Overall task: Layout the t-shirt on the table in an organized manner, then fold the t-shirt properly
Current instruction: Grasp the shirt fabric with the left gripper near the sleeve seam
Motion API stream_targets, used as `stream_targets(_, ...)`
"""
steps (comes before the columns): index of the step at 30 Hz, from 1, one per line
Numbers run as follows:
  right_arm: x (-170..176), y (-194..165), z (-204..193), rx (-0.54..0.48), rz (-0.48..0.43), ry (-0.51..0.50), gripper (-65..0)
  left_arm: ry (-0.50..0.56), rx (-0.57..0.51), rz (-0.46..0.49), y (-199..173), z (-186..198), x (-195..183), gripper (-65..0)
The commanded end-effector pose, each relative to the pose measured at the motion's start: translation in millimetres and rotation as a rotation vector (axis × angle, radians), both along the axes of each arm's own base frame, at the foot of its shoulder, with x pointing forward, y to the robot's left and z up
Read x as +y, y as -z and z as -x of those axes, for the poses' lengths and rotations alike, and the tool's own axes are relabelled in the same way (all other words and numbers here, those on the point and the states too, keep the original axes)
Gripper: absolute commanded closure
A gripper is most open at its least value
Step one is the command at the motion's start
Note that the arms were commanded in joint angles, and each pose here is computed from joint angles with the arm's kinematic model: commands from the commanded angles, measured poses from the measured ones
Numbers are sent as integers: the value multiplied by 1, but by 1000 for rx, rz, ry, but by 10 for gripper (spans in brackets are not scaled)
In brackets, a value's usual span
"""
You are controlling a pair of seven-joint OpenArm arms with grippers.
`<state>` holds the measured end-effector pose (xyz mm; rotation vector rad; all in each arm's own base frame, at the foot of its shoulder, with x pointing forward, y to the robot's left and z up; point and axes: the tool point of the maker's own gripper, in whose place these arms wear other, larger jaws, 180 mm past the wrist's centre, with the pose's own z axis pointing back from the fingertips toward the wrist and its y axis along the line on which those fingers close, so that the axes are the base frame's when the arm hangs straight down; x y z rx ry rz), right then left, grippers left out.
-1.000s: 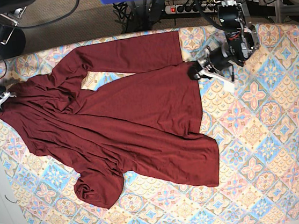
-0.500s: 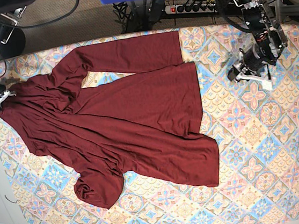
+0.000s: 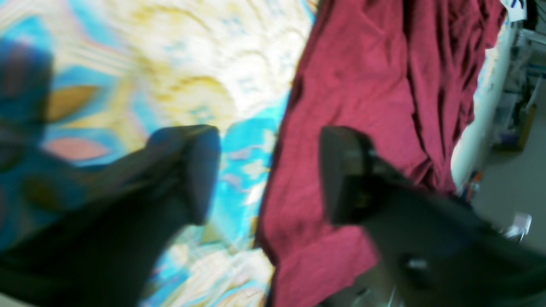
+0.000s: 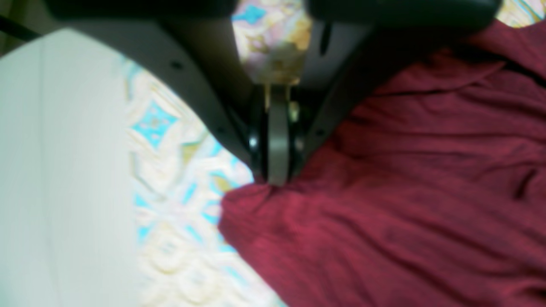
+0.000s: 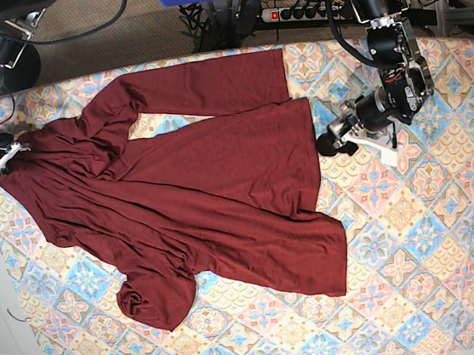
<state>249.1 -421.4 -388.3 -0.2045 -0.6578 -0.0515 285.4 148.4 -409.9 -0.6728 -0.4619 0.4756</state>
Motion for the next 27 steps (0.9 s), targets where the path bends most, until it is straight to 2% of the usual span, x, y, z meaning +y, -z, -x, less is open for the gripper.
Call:
stream_targets(1, -12, -21, -10, -48, 40, -1, 0, 20, -28, 0, -8, -8, -4, -477)
stream_targets(3, -12, -21, -10, -48, 40, -1, 0, 43, 1, 11, 1, -4, -13, -543)
stream_targets(5, -12, -21, -10, -48, 40, -1, 0, 56, 28, 19, 9, 0, -19, -578)
stream_targets(9, -12, -21, -10, -48, 40, -1, 0, 107, 33, 38, 11, -2, -44, -580)
stream_targets(11, -12, -21, -10, -48, 40, -1, 0, 124, 42, 16, 15, -1, -49, -580)
stream_targets(17, -12, -21, -10, -48, 40, -1, 0, 139, 104, 5, 34, 11, -67, -569)
stream_targets(19, -12, -21, -10, -48, 40, -1, 0, 170, 118, 15, 37, 14, -81, -500)
stream_targets(24, -12, -21, -10, -48, 40, -1, 0, 229, 120, 13, 38, 18, -98, -269)
stream_targets(25, -12, -21, -10, -48, 40, -1, 0, 227, 118, 14, 38, 18, -98, -243)
stream_targets(27, -12, -21, -10, -50, 40, -1, 0, 227, 118, 14, 38, 18, -98, -243)
